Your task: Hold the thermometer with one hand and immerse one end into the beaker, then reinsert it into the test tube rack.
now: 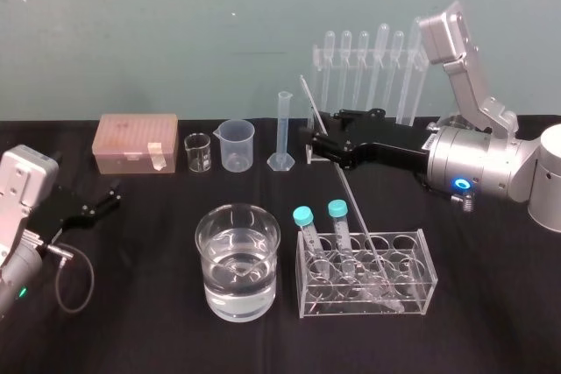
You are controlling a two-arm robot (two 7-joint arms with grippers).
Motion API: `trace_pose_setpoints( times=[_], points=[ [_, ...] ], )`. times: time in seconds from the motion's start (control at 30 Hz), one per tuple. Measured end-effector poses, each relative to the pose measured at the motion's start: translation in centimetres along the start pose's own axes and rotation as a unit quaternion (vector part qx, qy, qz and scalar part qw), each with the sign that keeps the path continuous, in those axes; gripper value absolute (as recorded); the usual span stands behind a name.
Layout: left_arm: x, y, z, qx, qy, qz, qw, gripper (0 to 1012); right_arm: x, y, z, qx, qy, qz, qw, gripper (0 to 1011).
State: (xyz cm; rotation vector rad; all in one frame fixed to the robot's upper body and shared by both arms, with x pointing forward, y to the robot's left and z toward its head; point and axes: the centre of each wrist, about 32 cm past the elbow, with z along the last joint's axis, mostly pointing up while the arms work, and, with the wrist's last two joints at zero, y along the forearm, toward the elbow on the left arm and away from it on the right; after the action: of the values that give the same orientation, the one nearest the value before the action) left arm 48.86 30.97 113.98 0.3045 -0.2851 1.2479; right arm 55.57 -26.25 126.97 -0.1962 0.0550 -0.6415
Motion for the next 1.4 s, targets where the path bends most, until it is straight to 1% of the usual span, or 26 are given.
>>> trace_pose_setpoints(
  times=[0.03, 0.07, 0.1, 0.27, 0.4, 0.67, 0.7, 0.83, 0.87, 0.93, 0.97, 1.0, 1.03, 1.07, 1.1, 1.17, 1.4],
  points=[
    [0.00, 0.0, 0.0, 0.000, 0.000, 0.000, 1.0000, 1008, 0.00, 0.0, 0.0, 0.000, 0.000, 0.000, 1.0000, 390],
    [0.00, 0.0, 0.0, 0.000, 0.000, 0.000, 1.0000, 1008, -0.01, 0.0, 0.0, 0.000, 0.000, 0.000, 1.0000, 345],
    [0.00, 0.0, 0.0, 0.000, 0.000, 0.000, 1.0000, 1008, -0.01, 0.0, 0.0, 0.000, 0.000, 0.000, 1.0000, 345],
    [0.00, 0.0, 0.0, 0.000, 0.000, 0.000, 1.0000, 1008, -0.01, 0.0, 0.0, 0.000, 0.000, 0.000, 1.0000, 169],
    [0.00, 0.0, 0.0, 0.000, 0.000, 0.000, 1.0000, 1008, -0.01, 0.0, 0.0, 0.000, 0.000, 0.000, 1.0000, 66],
    [0.00, 0.0, 0.0, 0.000, 0.000, 0.000, 1.0000, 1008, -0.01, 0.0, 0.0, 0.000, 0.000, 0.000, 1.0000, 56],
    [0.00, 0.0, 0.0, 0.000, 0.000, 0.000, 1.0000, 1008, -0.03, 0.0, -0.1, 0.004, -0.001, 0.000, 1.0000, 56],
    [0.00, 0.0, 0.0, 0.000, 0.000, 0.000, 1.0000, 1008, -0.26, -0.4, -0.7, 0.043, -0.006, 0.000, 0.9991, 56],
    [0.00, 0.0, 0.0, 0.000, 0.000, 0.000, 1.0000, 1008, -0.39, -0.6, -1.0, 0.059, -0.008, 0.003, 0.9982, 56],
    [0.00, 0.0, 0.0, 0.000, 0.000, 0.000, 1.0000, 1008, -0.50, -0.8, -1.2, 0.078, -0.008, 0.006, 0.9969, 56],
    [0.00, 0.0, 0.0, 0.000, 0.000, 0.000, 1.0000, 1008, -0.60, -1.1, -1.3, 0.096, -0.008, 0.008, 0.9953, 56],
    [0.00, 0.0, 0.0, 0.000, 0.000, 0.000, 1.0000, 1008, -0.65, -1.2, -1.4, 0.104, -0.008, 0.009, 0.9945, 56],
    [0.00, 0.0, 0.0, 0.000, 0.000, 0.000, 1.0000, 1008, -0.76, -1.5, -1.6, 0.120, -0.007, 0.010, 0.9927, 57],
    [0.00, 0.0, 0.0, 0.000, 0.000, 0.000, 1.0000, 1008, -0.76, -1.5, -1.6, 0.120, -0.007, 0.010, 0.9927, 56],
    [0.00, 0.0, 0.0, 0.000, 0.000, 0.000, 1.0000, 1008, -0.84, -1.8, -1.8, 0.132, -0.006, 0.010, 0.9911, 56],
    [0.00, 0.0, 0.0, 0.000, 0.000, 0.000, 1.0000, 1008, -0.89, -2.3, -2.1, 0.146, -0.007, 0.009, 0.9892, 56],
    [0.00, 0.0, 0.0, 0.000, 0.000, 0.000, 1.0000, 1008, -1.09, -3.8, -3.4, 0.172, -0.006, -0.006, 0.9850, 56]
  ],
)
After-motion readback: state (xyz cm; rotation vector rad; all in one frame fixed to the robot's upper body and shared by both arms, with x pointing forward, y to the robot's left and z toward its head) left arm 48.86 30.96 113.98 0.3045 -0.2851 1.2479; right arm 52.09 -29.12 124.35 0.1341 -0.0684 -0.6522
